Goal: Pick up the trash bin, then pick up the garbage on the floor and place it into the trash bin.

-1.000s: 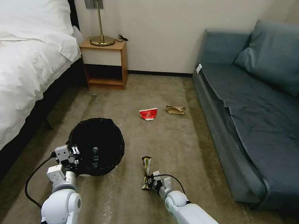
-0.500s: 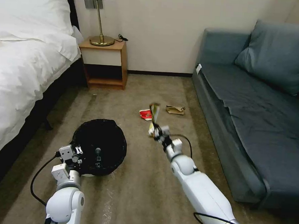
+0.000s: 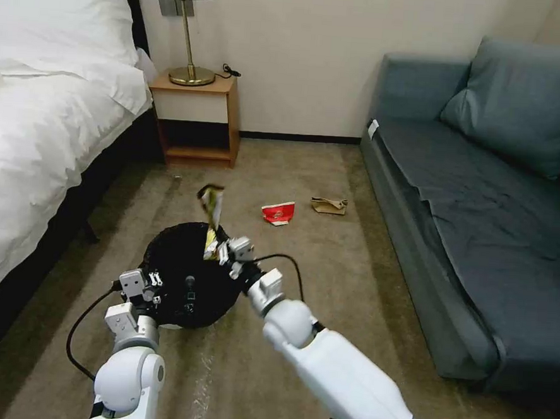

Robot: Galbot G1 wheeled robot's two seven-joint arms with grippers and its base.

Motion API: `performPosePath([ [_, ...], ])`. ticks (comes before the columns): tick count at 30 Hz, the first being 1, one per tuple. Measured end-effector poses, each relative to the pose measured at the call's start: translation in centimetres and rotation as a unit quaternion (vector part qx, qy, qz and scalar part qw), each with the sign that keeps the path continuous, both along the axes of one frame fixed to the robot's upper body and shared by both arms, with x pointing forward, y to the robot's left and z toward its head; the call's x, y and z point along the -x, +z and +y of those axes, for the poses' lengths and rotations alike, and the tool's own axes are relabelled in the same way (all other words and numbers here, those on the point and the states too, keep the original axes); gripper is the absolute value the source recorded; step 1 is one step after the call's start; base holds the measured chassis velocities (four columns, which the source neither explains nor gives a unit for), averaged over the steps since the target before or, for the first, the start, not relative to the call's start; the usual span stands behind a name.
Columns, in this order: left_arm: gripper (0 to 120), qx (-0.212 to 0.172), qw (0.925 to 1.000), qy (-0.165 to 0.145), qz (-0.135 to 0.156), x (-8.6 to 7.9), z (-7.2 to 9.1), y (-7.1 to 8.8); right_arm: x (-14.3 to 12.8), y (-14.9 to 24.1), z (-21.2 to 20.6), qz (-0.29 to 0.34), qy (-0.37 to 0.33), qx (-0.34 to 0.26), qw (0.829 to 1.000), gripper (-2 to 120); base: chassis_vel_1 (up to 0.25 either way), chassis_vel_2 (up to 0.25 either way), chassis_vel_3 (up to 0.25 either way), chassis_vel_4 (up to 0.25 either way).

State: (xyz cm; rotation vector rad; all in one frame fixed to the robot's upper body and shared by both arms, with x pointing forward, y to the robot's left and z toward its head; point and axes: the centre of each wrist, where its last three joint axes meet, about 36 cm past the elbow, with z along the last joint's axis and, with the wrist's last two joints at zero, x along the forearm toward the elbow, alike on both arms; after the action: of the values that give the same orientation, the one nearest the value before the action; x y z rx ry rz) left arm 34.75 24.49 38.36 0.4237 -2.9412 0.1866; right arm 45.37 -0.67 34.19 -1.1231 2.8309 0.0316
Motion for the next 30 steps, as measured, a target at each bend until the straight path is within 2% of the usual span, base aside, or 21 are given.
performPosePath([
  [4, 5, -0.001, 1.0, -0.003, 0.002, 0.0, -0.2, -0.1, 0.4, -1.2, 0.1, 0.002, 0.008, 0.009, 1.0, 0, 0.0, 0.0, 0.0, 0.0],
  [5, 5, -0.003, 1.0, -0.004, 0.004, 0.0, -0.3, -0.2, 0.9, -1.9, 0.0, 0.006, 0.011, 0.014, 1.0, 7, 0.0, 0.0, 0.0, 0.0],
  [11, 5, -0.006, 0.9999, -0.007, 0.006, 0.0, -0.5, -0.4, 1.4, -2.7, -0.1, 0.007, 0.015, 0.02, 1.0, 20, 0.0, 0.0, 0.0, 0.0],
  [14, 5, -0.01, 0.9999, -0.009, 0.006, -0.1, -0.6, -0.3, 1.3, -2.6, -0.1, 0.006, 0.016, 0.02, 1.0, 39, 0.0, 0.0, 0.0, 0.0],
  [17, 5, -0.01, 0.9999, -0.009, 0.006, -0.1, -0.7, -0.3, 1.2, -2.6, -0.1, 0.005, 0.016, 0.019, 1.0, 41, 0.0, 0.0, 0.0, 0.0],
  [20, 5, -0.011, 0.9999, -0.01, 0.005, -0.2, -0.7, -0.3, 1.1, -2.3, 0.0, 0.005, 0.018, 0.019, 1.0, 59, 0.0, 0.0, 0.0, 0.0],
  [21, 5, -0.011, 0.9999, -0.01, 0.005, -0.2, -0.7, -0.3, 1.1, -2.3, 0.0, 0.005, 0.018, 0.019, 1.0, 59, 0.0, 0.0, 0.0, 0.0],
  [24, 5, -0.012, 0.9999, -0.009, 0.005, -0.2, -0.6, -0.3, 1.2, -2.4, 0.0, 0.005, 0.019, 0.019, 1.0, 73, 0.0, 0.0, 0.0, 0.0],
  [25, 5, -0.012, 0.9999, -0.009, 0.005, -0.2, -0.6, -0.3, 1.2, -2.4, 0.0, 0.005, 0.019, 0.019, 1.0, 73, 0.0, 0.0, 0.0, 0.0],
  [27, 5, -0.012, 0.9999, -0.008, 0.004, -0.2, -0.6, -0.3, 1.4, -2.6, 0.1, 0.007, 0.02, 0.02, 1.0, 85, 0.0, 0.0, 0.0, 0.0],
  [30, 5, -0.012, 0.9999, -0.008, 0.004, -0.1, -0.5, -0.2, 1.4, -2.7, 0.1, 0.007, 0.021, 0.02, 1.0, 91, 0.0, 0.0, 0.0, 0.0],
])
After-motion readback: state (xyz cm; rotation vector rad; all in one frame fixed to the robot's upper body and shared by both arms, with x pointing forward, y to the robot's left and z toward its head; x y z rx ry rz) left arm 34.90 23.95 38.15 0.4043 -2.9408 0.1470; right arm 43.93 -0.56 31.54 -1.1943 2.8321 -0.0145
